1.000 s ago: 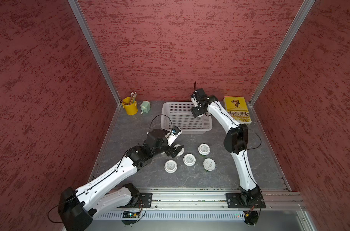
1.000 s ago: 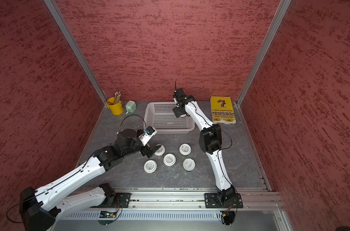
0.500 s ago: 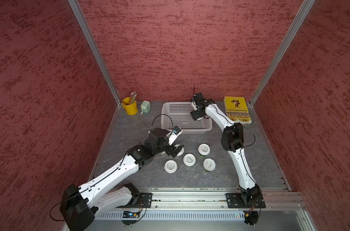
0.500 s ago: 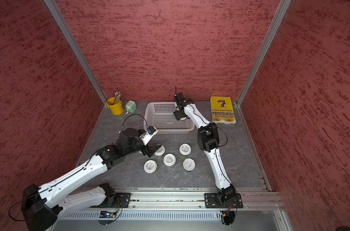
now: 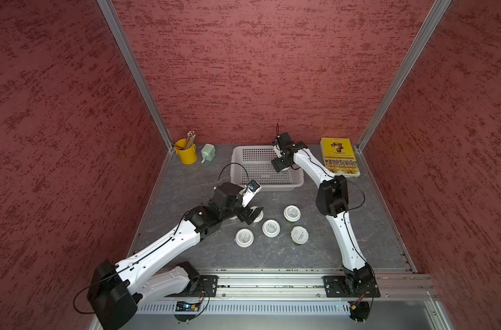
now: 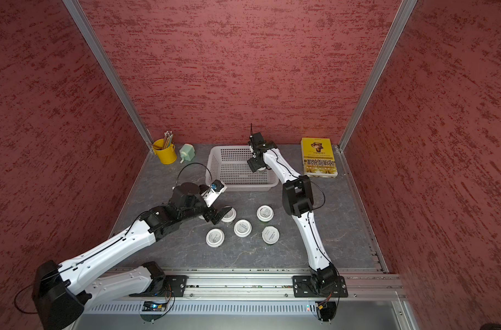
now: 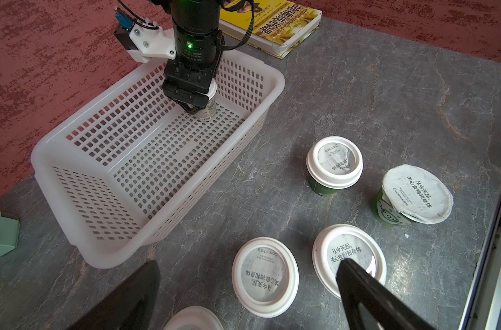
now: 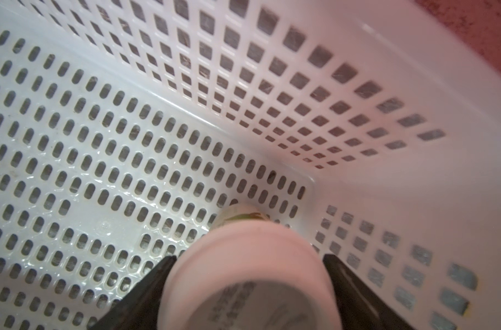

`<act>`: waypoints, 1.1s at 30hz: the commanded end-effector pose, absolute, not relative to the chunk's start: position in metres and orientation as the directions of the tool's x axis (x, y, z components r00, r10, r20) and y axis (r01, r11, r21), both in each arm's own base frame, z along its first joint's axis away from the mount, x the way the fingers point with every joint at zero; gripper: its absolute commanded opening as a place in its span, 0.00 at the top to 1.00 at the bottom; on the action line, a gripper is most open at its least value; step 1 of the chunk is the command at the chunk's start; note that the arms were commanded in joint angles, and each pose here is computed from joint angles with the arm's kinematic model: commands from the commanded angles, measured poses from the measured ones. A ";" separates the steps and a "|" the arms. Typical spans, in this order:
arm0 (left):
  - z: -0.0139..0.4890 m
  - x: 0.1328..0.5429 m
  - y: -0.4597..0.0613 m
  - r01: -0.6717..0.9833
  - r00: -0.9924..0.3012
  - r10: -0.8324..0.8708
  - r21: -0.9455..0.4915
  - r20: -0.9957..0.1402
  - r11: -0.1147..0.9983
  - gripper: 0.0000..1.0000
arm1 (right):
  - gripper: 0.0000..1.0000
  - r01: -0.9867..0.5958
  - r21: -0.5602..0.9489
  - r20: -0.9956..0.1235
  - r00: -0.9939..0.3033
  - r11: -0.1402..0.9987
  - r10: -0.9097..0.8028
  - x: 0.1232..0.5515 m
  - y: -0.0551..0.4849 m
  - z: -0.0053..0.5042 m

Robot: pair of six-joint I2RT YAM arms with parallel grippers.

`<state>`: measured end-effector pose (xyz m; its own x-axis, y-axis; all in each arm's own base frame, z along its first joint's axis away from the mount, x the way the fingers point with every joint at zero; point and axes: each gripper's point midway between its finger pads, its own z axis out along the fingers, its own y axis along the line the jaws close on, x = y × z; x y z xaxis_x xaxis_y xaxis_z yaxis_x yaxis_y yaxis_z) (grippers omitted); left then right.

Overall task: Put the yogurt in the basket
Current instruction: Place the yogurt in the basket.

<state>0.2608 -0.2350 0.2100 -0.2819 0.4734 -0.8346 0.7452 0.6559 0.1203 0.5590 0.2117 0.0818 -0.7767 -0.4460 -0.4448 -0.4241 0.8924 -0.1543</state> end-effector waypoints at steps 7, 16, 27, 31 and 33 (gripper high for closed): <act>0.226 0.263 -0.237 0.748 -0.249 0.453 0.127 -0.856 0.651 0.00 | 0.02 -0.414 -0.131 -0.510 -0.751 0.901 -0.419 0.568 0.216 0.107; 0.229 0.259 -0.234 0.746 -0.243 0.444 0.127 -0.862 0.654 0.00 | 0.02 -0.398 -0.117 -0.597 -0.704 0.910 -0.384 0.555 0.214 0.182; 0.234 0.247 -0.225 0.744 -0.264 0.436 0.106 -0.860 0.660 0.00 | 0.02 -0.380 -0.120 -0.656 -0.663 0.917 -0.361 0.485 0.201 0.265; 0.232 0.242 -0.222 0.748 -0.273 0.445 0.103 -0.853 0.656 0.00 | 0.02 -0.388 -0.138 -0.642 -0.666 0.911 -0.381 0.451 0.198 0.273; 0.233 0.240 -0.222 0.748 -0.273 0.442 0.100 -0.854 0.656 0.00 | 0.02 -0.395 -0.145 -0.635 -0.666 0.907 -0.391 0.432 0.197 0.276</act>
<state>0.2464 -0.2224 0.2261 -0.2698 0.4559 -0.8481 0.7415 0.6603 0.1191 0.4538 0.2003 0.2815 -0.6409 -0.3795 -0.6673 -0.4032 0.9061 -0.1280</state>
